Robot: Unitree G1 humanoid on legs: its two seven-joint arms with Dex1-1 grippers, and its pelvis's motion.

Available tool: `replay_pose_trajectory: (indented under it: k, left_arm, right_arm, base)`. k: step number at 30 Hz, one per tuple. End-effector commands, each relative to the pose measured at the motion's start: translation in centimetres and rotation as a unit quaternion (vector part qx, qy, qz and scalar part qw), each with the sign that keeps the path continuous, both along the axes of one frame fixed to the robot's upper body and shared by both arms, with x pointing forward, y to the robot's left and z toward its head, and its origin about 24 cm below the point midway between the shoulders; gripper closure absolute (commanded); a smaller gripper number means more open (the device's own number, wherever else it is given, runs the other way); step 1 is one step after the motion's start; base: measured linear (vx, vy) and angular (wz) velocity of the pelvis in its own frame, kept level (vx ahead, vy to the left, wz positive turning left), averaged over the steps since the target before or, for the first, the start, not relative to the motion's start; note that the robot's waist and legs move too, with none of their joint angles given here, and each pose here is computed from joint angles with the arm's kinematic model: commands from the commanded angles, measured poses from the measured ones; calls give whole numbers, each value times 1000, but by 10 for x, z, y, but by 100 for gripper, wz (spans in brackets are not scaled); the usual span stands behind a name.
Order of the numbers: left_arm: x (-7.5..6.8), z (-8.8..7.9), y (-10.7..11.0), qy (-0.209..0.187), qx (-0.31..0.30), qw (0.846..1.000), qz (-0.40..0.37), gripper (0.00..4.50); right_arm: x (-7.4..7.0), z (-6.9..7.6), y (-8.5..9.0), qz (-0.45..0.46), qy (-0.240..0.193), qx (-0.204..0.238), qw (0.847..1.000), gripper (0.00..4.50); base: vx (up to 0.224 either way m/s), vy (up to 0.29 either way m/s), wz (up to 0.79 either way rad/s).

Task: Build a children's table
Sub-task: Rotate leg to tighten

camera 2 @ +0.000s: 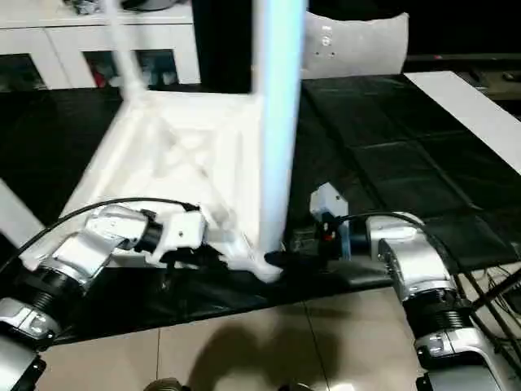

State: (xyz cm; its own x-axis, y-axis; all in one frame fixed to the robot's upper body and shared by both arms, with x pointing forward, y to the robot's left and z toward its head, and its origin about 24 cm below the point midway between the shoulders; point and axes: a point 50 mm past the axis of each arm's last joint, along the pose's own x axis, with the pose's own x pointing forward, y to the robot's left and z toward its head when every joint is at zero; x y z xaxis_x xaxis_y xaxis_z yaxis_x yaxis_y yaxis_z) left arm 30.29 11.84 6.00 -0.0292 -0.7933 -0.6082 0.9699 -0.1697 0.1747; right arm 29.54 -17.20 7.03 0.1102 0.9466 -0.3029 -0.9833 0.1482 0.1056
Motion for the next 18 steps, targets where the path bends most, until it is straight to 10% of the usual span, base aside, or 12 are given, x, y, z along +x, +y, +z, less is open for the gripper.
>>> replay_pose_trajectory:
  k: [1,18]
  left_arm:
    - [-6,2,-13,-7,22,998,-66,450]
    - [-6,1,-8,23,-3,998,-54,450]
  right_arm:
    - [0,5,2,19,10,10,1000,92]
    - [-11,0,7,61,72,22,995,220]
  base:
    - [0,0,0]
    - [0,0,0]
